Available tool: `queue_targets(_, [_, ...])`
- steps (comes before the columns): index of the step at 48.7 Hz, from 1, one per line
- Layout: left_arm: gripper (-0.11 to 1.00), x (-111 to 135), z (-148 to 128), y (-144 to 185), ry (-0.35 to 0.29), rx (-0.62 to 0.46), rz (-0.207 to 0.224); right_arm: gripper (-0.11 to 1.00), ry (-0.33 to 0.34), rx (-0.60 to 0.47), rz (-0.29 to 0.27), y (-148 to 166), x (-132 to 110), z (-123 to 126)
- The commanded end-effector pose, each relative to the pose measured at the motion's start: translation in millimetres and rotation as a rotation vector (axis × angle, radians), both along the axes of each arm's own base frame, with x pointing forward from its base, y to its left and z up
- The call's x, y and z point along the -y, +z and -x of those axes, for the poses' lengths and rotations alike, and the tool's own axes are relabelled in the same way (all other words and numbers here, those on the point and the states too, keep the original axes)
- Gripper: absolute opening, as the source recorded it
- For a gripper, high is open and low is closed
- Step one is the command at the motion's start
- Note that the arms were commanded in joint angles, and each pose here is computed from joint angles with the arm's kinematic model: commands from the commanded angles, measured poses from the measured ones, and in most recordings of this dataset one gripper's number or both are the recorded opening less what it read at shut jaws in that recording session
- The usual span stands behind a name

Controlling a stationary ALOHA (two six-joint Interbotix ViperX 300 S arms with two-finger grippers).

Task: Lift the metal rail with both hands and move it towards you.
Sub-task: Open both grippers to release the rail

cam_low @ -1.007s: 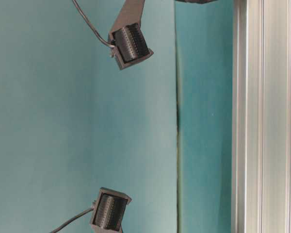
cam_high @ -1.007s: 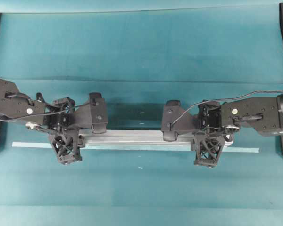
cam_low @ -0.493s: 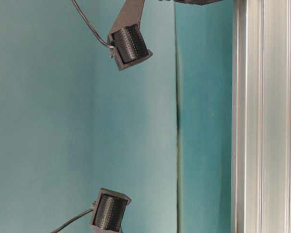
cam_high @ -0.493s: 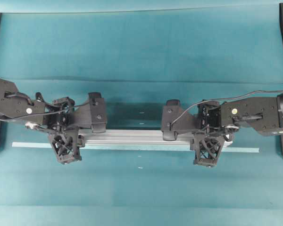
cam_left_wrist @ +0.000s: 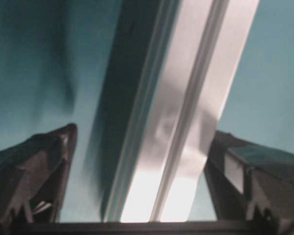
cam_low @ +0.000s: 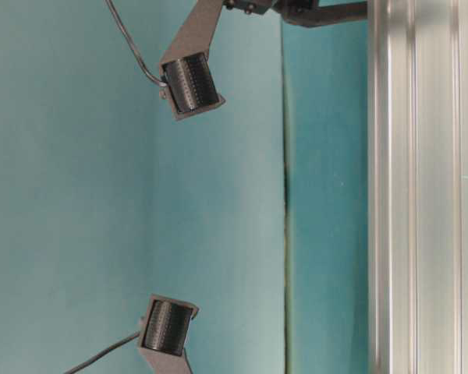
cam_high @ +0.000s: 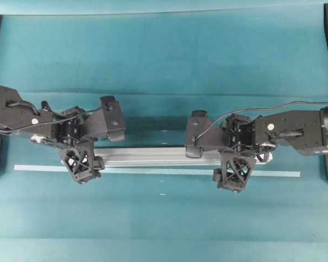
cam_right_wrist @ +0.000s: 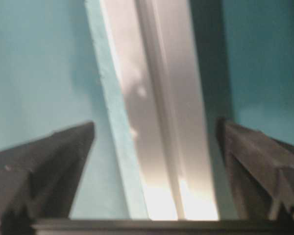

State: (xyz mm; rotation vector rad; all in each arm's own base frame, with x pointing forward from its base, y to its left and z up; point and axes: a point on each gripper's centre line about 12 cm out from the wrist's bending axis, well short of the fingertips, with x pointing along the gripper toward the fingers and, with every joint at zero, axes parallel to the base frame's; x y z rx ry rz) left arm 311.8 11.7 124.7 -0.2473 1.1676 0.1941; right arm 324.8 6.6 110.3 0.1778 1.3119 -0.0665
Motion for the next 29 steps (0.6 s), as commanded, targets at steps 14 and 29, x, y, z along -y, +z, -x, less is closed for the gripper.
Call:
queue_targets(14, [0.89,-0.2,0.1,35.1,-0.007,0.076,-0.008,0.98,-0.002,0.07,-0.009,25.6,-2.8,-7.0])
queue_targets(29, [0.91,0.7,19.9,121.7,-0.071,0.286,-0.055,0.98,-0.024,0.348,0.018,114.7,12.5,-6.3])
